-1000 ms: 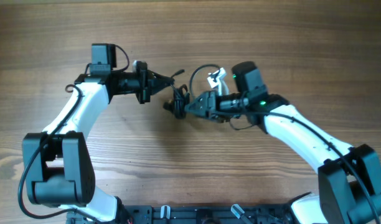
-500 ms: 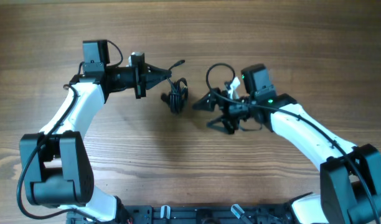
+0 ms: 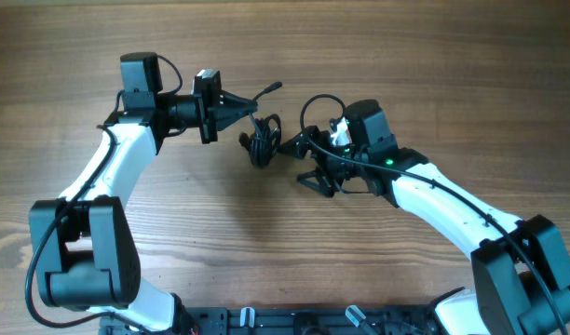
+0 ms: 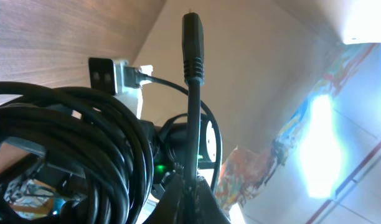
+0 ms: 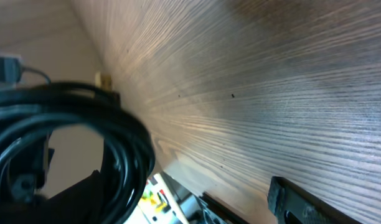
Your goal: Untangle cables
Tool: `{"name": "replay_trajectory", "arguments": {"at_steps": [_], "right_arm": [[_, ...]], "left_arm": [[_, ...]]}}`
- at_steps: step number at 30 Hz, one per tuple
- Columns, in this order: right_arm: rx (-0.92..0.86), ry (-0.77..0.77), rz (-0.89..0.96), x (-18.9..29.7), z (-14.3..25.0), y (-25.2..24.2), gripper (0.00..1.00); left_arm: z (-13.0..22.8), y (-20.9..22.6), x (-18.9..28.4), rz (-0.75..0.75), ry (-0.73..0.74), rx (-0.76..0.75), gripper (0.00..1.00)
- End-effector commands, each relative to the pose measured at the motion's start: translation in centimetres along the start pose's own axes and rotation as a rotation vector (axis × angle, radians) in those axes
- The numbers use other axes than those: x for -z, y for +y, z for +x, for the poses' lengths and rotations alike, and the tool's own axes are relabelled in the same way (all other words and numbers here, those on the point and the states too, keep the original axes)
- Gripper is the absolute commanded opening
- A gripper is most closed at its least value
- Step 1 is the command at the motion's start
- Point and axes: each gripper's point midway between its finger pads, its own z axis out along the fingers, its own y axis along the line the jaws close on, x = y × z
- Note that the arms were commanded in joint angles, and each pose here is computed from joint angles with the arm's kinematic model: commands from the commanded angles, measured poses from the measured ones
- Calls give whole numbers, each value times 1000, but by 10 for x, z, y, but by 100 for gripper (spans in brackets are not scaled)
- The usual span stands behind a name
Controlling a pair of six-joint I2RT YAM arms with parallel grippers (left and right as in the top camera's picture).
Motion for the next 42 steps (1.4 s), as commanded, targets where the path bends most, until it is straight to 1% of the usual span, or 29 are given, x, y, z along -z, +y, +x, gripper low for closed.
{"name": "replay_trajectory", "arguments": {"at_steps": [1,6,8,10,15,19,22,24,25,26,28,31,37,39,42], "right_arm": [[-40,-50,-21,3,-5,8,85],[22,-43,-84,0,-1,26,83],[13,-40,-88,-2,2,29,82],[-8,-40,-83,-5,5,28,77],[-18,-66,-64,-11,9,26,57],[-15,-88,-53,-14,9,25,49],[-7,-131,-43,-15,4,24,37],[26,-161,-34,-15,0,22,22],[54,-173,-28,-14,-2,22,7],[75,-179,-24,-14,-3,21,4],[93,-197,2,-14,-6,16,4],[65,-215,45,-12,-10,5,4],[66,-201,55,-8,-13,0,4],[81,-193,49,-5,-16,0,4],[66,-173,33,-1,-19,1,4]], "left_arm": [[14,-2,-3,16,91,13,4],[17,0,-9,7,106,12,4],[19,0,-12,2,114,12,4],[20,1,-14,0,120,12,4],[20,1,-16,-2,123,12,4],[20,1,-16,-2,122,12,4],[18,2,-16,-6,107,12,4],[16,2,-16,-10,95,11,4],[15,3,-16,-11,89,7,4],[14,3,-16,-12,86,6,4],[12,3,-16,-15,74,-1,4],[9,4,-17,-20,53,-25,4],[-1,7,-17,-37,0,-151,4],[-4,11,-18,-49,-18,-161,4],[-12,23,-20,-97,-79,-137,4]]}}
